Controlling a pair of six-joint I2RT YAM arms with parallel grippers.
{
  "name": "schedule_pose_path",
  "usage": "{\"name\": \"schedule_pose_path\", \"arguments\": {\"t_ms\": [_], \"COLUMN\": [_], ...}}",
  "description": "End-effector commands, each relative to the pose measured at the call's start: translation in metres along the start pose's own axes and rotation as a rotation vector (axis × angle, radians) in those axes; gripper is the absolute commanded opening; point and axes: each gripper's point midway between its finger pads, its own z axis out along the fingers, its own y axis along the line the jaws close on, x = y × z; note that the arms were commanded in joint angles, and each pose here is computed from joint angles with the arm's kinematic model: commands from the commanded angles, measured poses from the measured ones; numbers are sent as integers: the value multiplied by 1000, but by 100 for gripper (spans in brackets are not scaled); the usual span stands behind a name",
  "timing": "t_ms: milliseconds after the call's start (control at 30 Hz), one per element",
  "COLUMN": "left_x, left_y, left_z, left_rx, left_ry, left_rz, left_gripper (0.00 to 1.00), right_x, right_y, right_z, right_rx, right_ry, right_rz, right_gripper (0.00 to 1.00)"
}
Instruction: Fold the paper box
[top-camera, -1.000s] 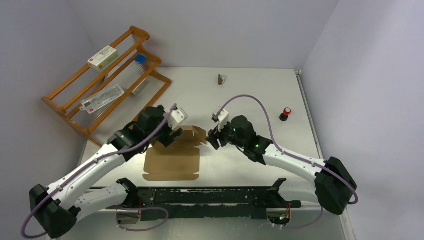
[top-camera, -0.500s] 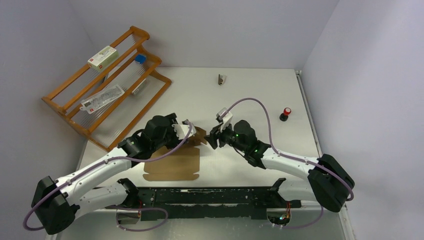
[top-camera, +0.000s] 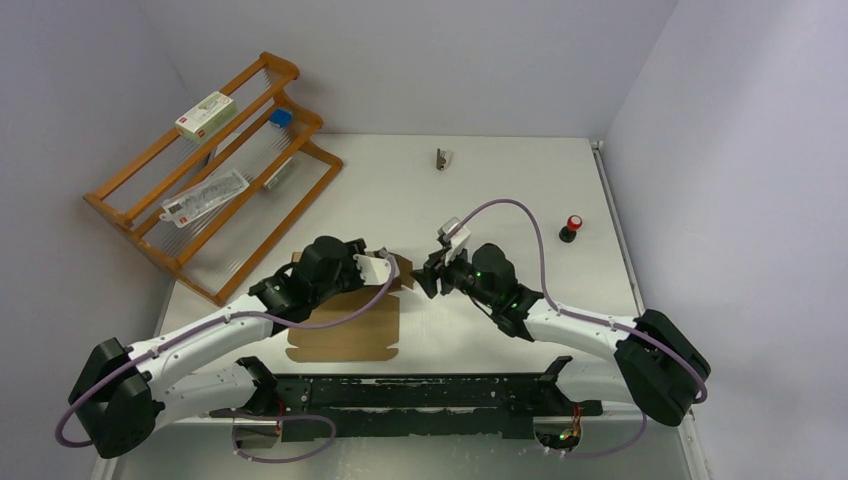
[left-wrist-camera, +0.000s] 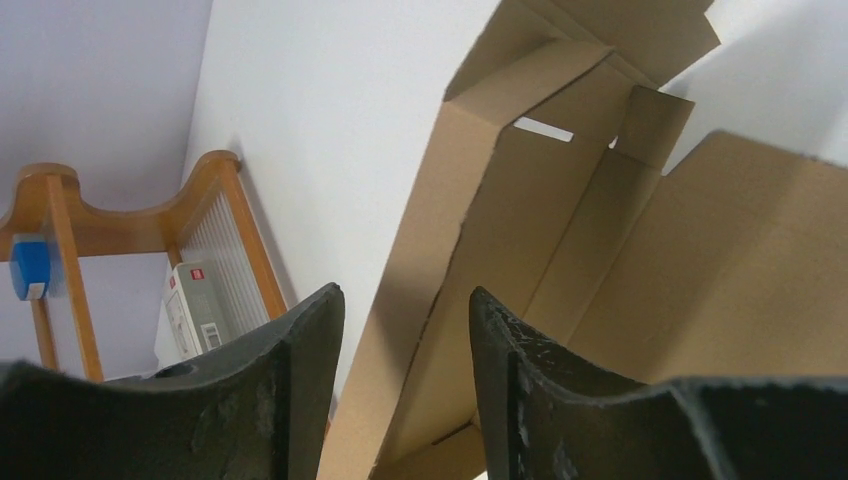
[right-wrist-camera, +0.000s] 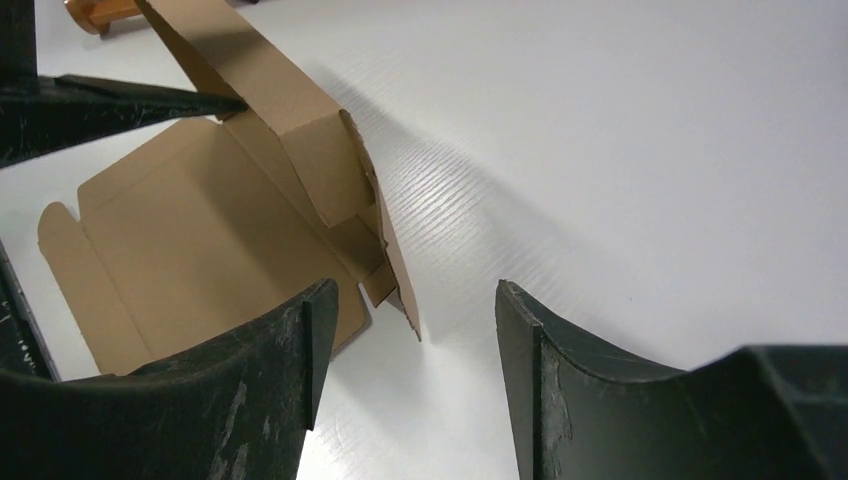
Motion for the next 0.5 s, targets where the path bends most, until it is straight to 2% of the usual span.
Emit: {"name": "schedule_pose_path", "arguments": {"t_ms": [0, 133, 300, 467], "left_x": [-8, -1, -4, -5], "left_y": [-4, -7, -9, -12], "left_z": [5, 9, 5, 1], "left_rx": [-5, -7, -11, -20], "left_ry": [-47, -12, -29, -41], "left_rz": [17, 21, 23, 46], "left_gripper": [53, 45, 29, 24], "right_x": [-13, -12, -14, -13], "right_y": [-11, -15, -25, -46], "right_z": [-2, -1, 0, 7], "right_rx": [45, 40, 1, -14], "right_ry": [-53, -55, -56, -46], "right_rz": [-1, -8, -20, 9], "right_gripper": [63, 64, 65, 64]}}
